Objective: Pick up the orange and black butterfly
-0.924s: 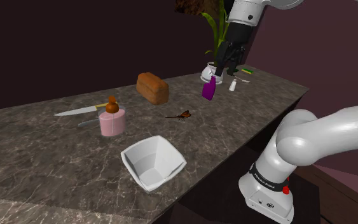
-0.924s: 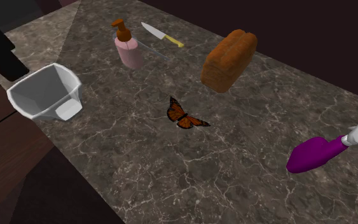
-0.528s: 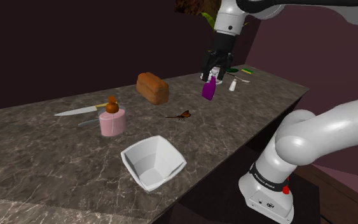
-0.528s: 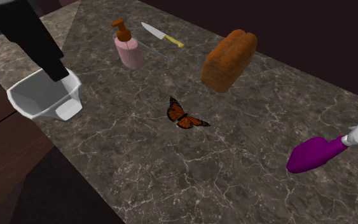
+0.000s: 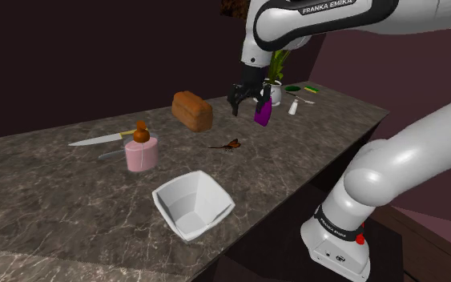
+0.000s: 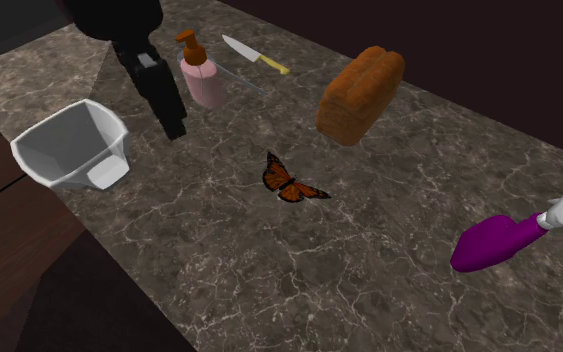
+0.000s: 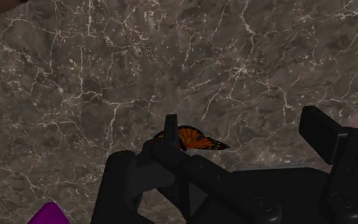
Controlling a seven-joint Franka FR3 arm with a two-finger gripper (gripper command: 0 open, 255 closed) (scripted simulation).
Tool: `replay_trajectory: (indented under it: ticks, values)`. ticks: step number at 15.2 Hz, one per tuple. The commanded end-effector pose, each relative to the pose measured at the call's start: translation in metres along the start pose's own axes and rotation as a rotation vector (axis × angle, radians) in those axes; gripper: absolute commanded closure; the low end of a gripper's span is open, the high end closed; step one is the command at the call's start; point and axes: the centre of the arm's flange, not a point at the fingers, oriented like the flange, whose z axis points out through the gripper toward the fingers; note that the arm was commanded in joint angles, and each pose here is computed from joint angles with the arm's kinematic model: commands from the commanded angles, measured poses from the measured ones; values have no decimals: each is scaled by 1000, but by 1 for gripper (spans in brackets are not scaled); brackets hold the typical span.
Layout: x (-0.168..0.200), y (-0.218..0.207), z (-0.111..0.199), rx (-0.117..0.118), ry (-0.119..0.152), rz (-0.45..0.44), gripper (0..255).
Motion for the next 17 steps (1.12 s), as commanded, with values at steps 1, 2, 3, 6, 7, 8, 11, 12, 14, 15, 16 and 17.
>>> replay_trajectory:
  ticks: [1, 2, 3, 6, 7, 8, 11, 12, 14, 15, 16, 17]
  values:
    - [21, -5, 20, -21, -1, 63, 0]
    - [31, -6, 29, -32, -2, 94, 0]
    - [41, -7, 38, -43, -3, 124, 0]
    - [71, -8, 65, -76, -6, 215, 0]
    - [81, -7, 74, -87, -7, 246, 0]
    - [91, -6, 83, -98, -8, 276, 0]
    - [120, 0, 110, -130, -11, 367, 0]
    - [130, 3, 119, -141, -12, 398, 0]
    - [149, 9, 137, -163, -14, 459, 0]
    - [158, 13, 146, -174, -15, 489, 0]
    - [167, 17, 155, -185, -16, 520, 0]
    - [176, 22, 164, -195, -17, 550, 0]
